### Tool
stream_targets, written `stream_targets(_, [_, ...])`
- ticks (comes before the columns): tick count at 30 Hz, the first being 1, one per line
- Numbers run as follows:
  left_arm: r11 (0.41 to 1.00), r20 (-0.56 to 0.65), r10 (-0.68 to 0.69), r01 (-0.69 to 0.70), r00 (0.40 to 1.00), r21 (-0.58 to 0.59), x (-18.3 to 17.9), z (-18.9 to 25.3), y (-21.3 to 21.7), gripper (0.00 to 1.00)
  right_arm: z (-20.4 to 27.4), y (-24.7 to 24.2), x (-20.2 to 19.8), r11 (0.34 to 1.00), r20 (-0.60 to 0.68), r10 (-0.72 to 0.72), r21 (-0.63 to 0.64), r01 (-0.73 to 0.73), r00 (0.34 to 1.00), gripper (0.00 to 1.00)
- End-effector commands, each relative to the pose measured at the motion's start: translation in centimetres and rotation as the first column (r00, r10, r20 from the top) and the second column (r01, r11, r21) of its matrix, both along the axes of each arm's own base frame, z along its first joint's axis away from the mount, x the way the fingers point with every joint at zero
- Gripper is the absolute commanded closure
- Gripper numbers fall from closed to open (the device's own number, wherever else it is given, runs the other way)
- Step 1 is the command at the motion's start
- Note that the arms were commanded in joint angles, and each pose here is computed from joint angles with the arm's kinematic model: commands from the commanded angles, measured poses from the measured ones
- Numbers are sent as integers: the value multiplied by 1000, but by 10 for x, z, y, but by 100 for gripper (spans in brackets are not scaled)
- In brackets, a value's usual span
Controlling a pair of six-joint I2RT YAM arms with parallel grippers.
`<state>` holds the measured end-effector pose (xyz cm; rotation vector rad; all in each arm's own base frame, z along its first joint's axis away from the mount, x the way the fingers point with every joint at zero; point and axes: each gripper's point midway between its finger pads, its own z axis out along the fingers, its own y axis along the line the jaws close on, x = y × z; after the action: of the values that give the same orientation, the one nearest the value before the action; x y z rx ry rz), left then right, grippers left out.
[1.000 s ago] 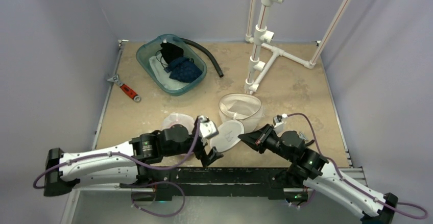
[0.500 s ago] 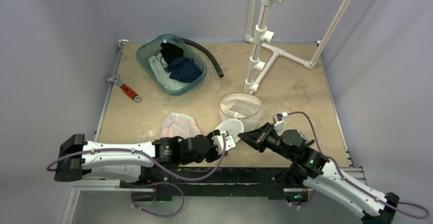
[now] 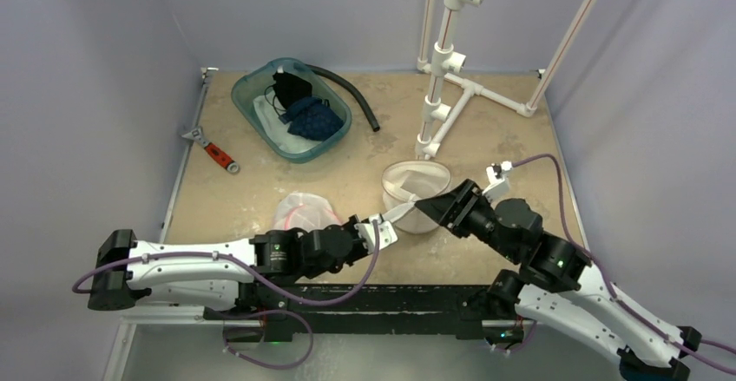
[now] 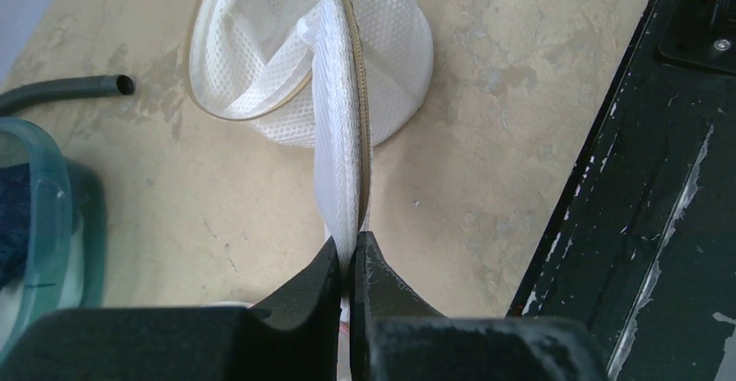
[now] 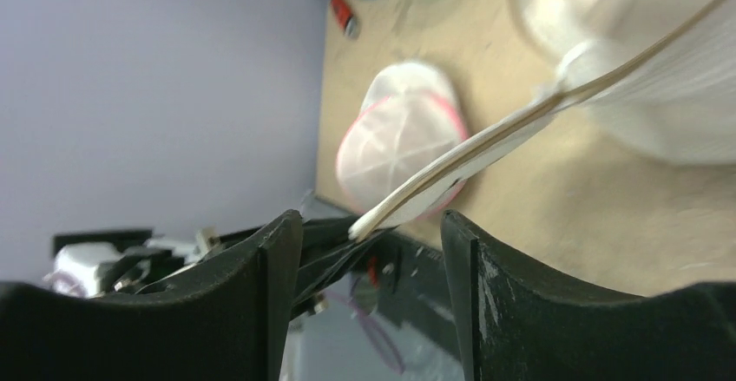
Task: Unzip the laundry bag and remove the bra
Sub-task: Close the laundry bag at the center of the board.
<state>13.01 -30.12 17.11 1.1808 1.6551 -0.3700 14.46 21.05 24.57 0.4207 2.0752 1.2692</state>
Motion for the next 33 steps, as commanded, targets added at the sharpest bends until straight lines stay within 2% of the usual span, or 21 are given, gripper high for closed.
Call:
stream_targets(1, [1000, 28, -23, 22, 999, 21, 0, 30, 1, 100, -10, -54, 24, 947, 128, -194, -235, 220, 973, 36])
stream_targets(11, [974, 26, -201, 197, 979, 109, -18, 59, -3, 100, -22, -55, 69, 855, 171, -337, -357, 377, 926, 34])
stream_targets(18, [944, -43, -259, 262, 965, 201, -31, 59, 9, 100, -28, -73, 73, 828, 169, -373, -383, 410, 912, 33])
stream_targets(22, [923, -78, -282, 292, 956, 249, -37, 50, 17, 100, 21, -47, 59, 934, 349, -160, -251, 256, 923, 35])
stream_targets(25, [909, -72, -312, 319, 947, 268, -38, 47, 17, 100, 54, -30, 34, 969, 529, 48, -229, 89, 847, 39])
stream_targets(28, [892, -50, -343, 342, 938, 295, -37, 42, 17, 100, 74, -22, 11, 968, 668, 186, -250, -18, 720, 39])
stream_targets(33, [859, 18, -363, 327, 932, 394, -24, 37, 24, 100, 52, 11, -14, 899, 658, 433, -365, -241, 616, 41])
